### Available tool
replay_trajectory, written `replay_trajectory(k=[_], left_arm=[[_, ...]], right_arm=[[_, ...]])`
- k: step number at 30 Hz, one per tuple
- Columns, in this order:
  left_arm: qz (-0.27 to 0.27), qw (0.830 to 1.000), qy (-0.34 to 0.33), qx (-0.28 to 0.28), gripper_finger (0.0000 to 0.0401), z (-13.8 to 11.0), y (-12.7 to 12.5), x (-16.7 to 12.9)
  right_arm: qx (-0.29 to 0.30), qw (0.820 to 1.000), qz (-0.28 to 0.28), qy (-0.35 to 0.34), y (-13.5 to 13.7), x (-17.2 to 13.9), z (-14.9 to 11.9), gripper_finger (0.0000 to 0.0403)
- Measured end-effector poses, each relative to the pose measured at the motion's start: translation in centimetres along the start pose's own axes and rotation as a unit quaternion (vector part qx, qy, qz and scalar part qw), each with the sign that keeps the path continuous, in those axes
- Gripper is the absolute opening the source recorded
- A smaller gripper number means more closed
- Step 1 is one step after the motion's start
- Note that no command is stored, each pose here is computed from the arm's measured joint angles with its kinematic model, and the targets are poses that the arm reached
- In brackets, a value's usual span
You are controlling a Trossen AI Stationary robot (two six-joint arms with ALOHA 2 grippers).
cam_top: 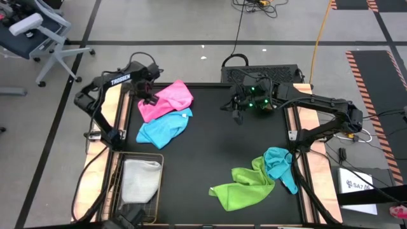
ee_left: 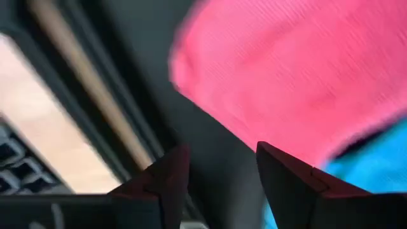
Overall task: Fold microfiber towels
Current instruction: Fold the pink microfiber cloth
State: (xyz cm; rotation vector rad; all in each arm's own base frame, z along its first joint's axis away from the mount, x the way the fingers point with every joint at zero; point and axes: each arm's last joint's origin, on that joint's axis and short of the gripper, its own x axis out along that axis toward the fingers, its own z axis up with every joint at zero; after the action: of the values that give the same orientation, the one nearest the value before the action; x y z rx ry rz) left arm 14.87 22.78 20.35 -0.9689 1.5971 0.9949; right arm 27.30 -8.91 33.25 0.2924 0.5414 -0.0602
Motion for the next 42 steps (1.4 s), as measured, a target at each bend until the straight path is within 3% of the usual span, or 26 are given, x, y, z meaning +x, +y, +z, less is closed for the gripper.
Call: replay_trajectory(k=[4,11,17,21,26,30,42], left_arm=[[-0.016,0.999,0.007,0.029,0.0186,-0.7,-1.9,-0.1],[0.062,0.994,-0.025,0.091,0.0186,-1.6,-4.4,-0.4],[0.042,0.994,-0.03,0.092,0.0186,-2.2,-6.0,-0.4],[0.041,0.989,-0.058,0.128,0.0186,-2.6,-7.7,-0.5],[0.125,0.972,-0.091,0.177,0.0186,-3.4,-8.8,-0.7],[0.086,0.978,-0.076,0.173,0.0186,-3.5,-8.9,-0.6],[0.097,0.978,-0.019,0.184,0.0186,-2.3,-9.9,2.0]], right_arm=[[0.0,1.0,0.0,0.0,0.0,0.0,0.0,0.0],[0.0,1.0,0.0,0.0,0.0,0.0,0.0,0.0],[0.001,1.0,0.002,0.001,0.0,0.0,0.0,0.0],[0.001,1.0,0.002,0.001,0.0,0.0,0.0,0.0],[0.003,1.0,0.002,0.005,0.0,0.0,-0.1,0.0],[0.007,1.0,0.001,0.019,0.0,0.0,-0.4,0.0],[0.008,1.0,0.001,0.021,0.0,0.0,-0.4,0.0]])
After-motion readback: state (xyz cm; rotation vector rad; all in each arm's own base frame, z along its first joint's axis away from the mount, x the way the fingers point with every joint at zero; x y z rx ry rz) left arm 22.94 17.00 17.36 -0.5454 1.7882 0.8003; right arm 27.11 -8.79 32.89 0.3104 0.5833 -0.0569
